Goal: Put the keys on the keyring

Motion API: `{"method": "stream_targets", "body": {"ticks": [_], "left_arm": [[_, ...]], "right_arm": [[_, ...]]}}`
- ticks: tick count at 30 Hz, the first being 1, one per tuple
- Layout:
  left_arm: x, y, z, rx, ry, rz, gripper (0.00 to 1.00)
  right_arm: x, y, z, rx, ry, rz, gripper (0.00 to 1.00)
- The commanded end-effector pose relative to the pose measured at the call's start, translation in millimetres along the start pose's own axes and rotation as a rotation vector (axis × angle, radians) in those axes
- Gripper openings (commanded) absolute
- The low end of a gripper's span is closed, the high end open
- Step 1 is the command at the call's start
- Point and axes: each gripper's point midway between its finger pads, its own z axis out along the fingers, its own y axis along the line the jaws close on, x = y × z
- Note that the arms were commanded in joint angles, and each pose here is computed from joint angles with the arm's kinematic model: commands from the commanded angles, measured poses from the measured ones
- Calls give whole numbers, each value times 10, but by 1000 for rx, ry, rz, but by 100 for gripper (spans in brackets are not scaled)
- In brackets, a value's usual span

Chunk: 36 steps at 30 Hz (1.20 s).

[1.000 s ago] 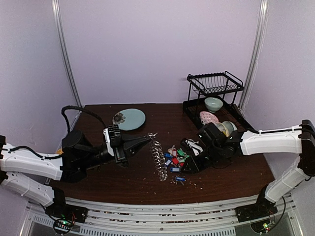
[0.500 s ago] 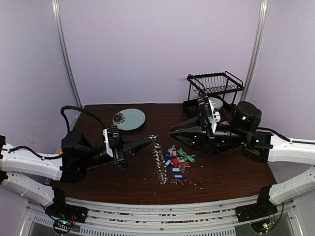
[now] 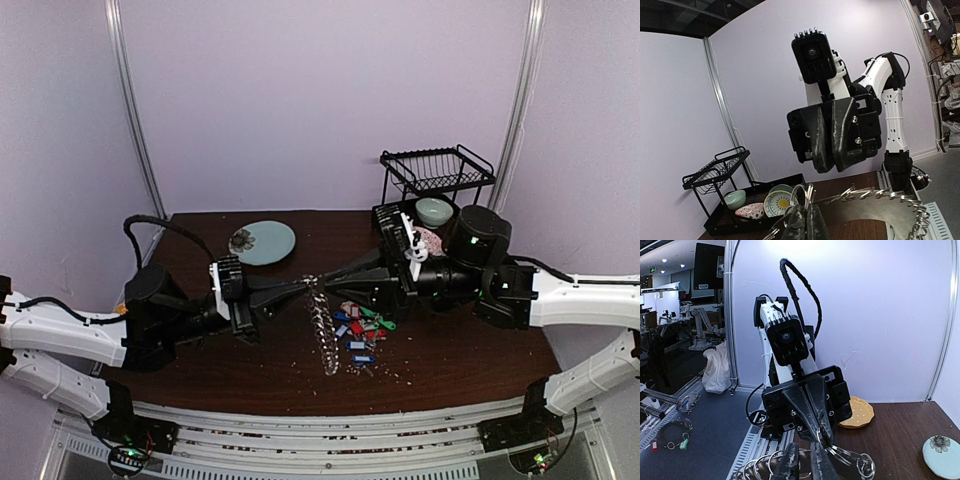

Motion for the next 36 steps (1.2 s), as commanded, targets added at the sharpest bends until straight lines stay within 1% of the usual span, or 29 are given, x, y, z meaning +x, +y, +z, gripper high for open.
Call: {"method": "stream_targets", "body": {"ticks": [1, 5, 10, 19, 21, 23, 27, 29, 30, 31, 32, 34, 36], "left_arm": [[-350, 76, 32, -22, -104, 30, 0], [-359, 76, 29, -22, -107, 34, 0], [-339, 67, 26, -18, -102, 36, 0], [-337, 64, 20, -19, -102, 38, 0], [-333, 70, 19, -21, -101, 40, 0], [-337, 70, 17, -22, -103, 40, 0], [-304, 70, 11, -26, -94, 31, 0], [-242, 83, 25, -30, -54, 20, 0], [-188, 102, 36, -37, -15, 17, 5], [-153, 128, 42, -46, 23, 23, 17], [-123, 134, 51, -42, 64, 37, 22], [-3, 129, 36, -28, 159, 66, 25], [97, 134, 13, -19, 243, 78, 26]], "right_arm": [[-133, 30, 51, -21, -27, -40, 11], [-101, -5, 91, -11, -6, -32, 11], [-53, -78, 127, 27, 18, -24, 14], [43, -116, 191, 42, 63, -27, 13], [66, -104, 193, 38, 71, -26, 10], [63, -104, 192, 38, 71, -26, 1], [60, -94, 167, 42, 83, -43, 0], [105, -126, 132, 65, 145, -64, 0], [138, -165, 104, 89, 192, -82, 0], [205, -211, 62, 115, 254, -102, 0], [236, -261, 14, 145, 309, -142, 0], [335, -336, -98, 193, 426, -168, 0], [316, -385, -170, 225, 488, -179, 0]]}}
